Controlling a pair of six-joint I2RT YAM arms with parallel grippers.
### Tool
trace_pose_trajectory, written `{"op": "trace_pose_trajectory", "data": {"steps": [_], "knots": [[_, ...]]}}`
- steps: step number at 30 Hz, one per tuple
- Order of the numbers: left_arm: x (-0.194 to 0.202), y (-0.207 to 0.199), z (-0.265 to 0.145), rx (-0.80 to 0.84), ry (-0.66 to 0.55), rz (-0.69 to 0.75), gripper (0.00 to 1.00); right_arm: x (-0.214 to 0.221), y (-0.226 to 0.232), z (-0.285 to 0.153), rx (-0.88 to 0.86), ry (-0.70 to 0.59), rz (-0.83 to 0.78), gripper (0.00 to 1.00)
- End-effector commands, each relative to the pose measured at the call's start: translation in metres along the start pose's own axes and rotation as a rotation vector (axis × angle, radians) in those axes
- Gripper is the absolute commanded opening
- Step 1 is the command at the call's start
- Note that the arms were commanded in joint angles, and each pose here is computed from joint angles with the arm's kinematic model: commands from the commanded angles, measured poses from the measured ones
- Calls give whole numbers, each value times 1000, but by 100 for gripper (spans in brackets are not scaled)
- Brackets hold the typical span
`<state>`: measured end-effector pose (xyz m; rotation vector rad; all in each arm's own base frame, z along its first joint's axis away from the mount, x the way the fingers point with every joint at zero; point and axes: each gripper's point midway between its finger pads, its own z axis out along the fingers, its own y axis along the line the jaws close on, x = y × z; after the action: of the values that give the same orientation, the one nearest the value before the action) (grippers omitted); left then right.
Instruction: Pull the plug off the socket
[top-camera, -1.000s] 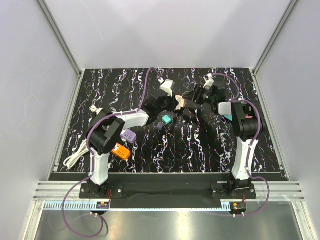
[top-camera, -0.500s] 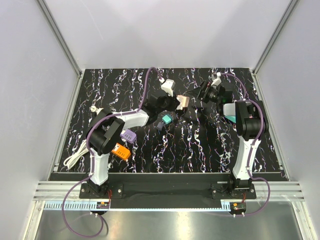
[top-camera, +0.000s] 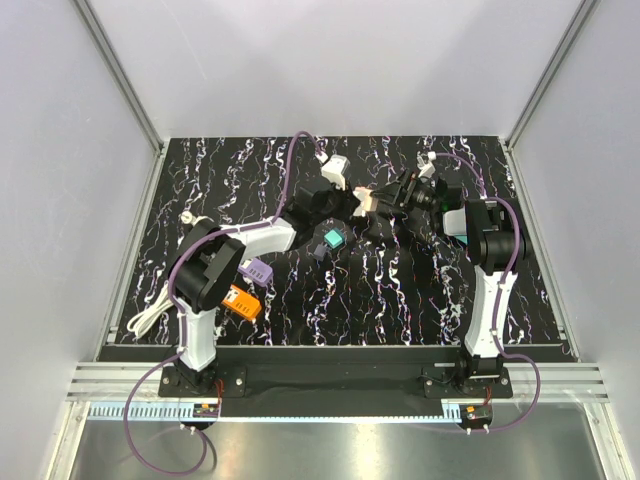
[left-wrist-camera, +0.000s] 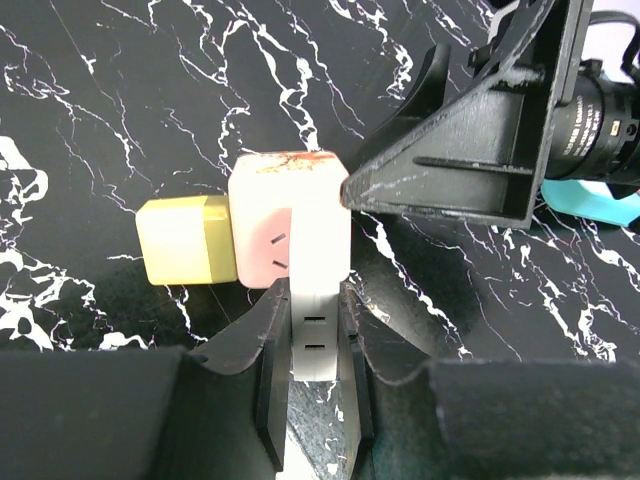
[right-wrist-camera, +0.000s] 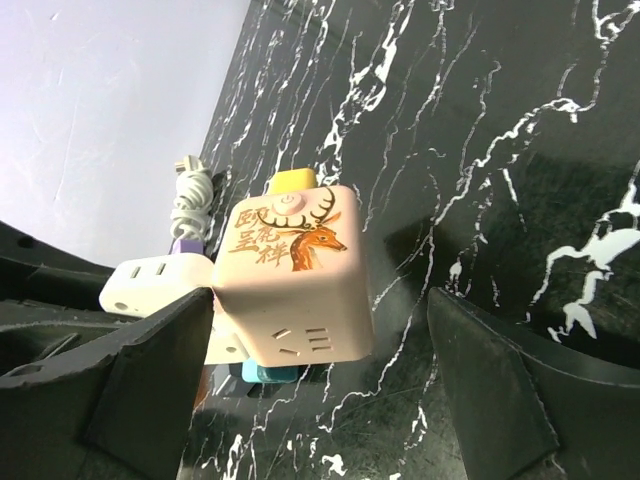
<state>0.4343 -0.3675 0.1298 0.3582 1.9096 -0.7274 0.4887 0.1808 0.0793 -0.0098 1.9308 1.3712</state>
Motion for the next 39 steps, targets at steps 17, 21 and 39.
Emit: {"op": "trace_pose_trajectory", "data": {"steps": [17, 21, 39], "knots": [[-82, -31, -16, 91, -217, 27, 0, 1, 31, 12, -179, 33, -62, 89], [-80, -32, -16, 96, -214, 26, 0, 3, 32, 15, -188, 40, -61, 82], [-77, -36, -13, 121, -206, 6, 0, -3, 30, 16, -169, 12, -58, 4]]}}
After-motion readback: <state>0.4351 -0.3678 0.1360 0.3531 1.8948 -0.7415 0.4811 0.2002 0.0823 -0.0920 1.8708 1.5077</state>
